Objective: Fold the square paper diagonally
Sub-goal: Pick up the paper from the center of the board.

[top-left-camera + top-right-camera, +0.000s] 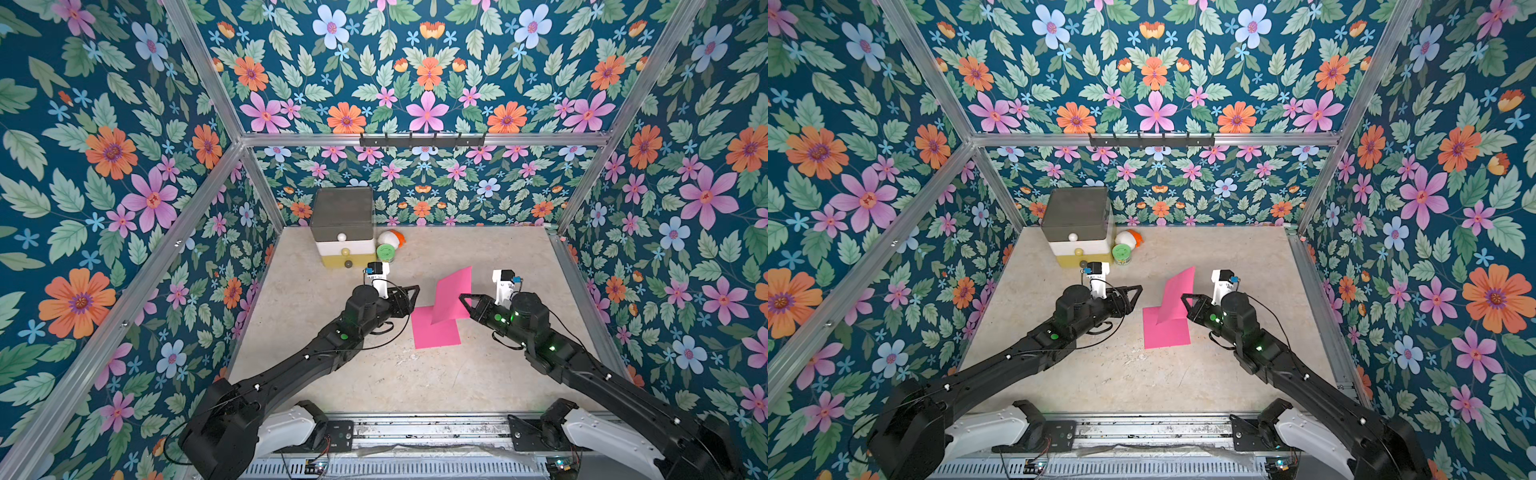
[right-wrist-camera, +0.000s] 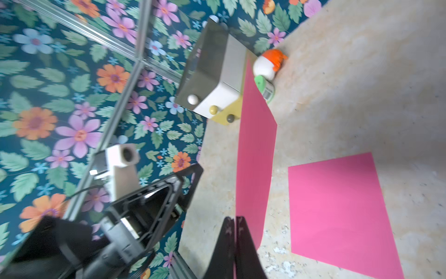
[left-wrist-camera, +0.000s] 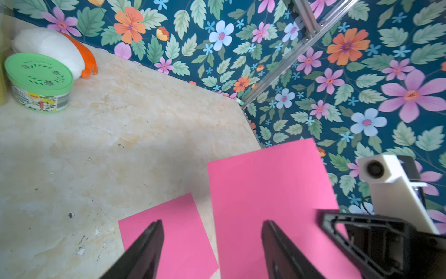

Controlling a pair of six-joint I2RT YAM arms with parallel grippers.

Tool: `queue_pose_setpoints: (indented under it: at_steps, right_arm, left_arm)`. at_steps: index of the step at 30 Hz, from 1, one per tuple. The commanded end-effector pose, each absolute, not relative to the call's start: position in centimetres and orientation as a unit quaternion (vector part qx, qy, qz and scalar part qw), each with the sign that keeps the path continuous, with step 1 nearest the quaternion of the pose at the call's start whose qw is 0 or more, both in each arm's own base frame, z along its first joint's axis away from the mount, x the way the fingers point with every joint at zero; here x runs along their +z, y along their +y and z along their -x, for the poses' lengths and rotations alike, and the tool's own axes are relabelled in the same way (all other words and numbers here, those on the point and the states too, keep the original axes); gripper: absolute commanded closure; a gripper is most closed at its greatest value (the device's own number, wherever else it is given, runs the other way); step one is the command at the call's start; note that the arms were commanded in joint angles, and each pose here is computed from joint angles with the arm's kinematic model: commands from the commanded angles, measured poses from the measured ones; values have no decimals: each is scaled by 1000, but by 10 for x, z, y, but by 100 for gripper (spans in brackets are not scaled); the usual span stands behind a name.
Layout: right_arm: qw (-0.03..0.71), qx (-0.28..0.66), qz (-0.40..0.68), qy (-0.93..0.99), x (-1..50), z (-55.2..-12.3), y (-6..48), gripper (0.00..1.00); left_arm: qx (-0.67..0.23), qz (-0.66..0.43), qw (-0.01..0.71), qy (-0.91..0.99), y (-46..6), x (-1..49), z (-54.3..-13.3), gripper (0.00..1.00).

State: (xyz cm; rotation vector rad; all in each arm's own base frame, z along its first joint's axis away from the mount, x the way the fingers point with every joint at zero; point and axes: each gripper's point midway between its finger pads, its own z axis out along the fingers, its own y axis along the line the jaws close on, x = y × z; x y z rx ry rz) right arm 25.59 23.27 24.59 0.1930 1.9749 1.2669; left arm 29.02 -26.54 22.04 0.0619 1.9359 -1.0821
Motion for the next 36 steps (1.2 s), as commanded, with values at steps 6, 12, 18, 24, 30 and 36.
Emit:
queue_pose_setpoints:
  at_steps: [6,12,18,24,30,36]
  right_arm:
    - [403,613,-41,678,309,-217,227,100]
    - [391,654,-24,647,321,-203,229,100]
    - [385,648,-38,656,315,-204,227,100]
    - [377,645,-38,663,312,-204,228,100]
    - [376,647,-34,663,316,-203,229,100]
    - [367,658,-21,657,320,-199,233,100]
  left_arm:
    - [-705,-67,396,585,-293,295,-238,13]
    - [-774,-73,374,505,-295,317,-231,15]
    - [-765,-96,407,491,-293,333,-227,24]
    - [-739,-112,414,521,-300,330,-230,35]
    - [-717,-115,415,548,-306,321,-236,43]
    - [-658,-113,431,607,-307,298,-249,47]
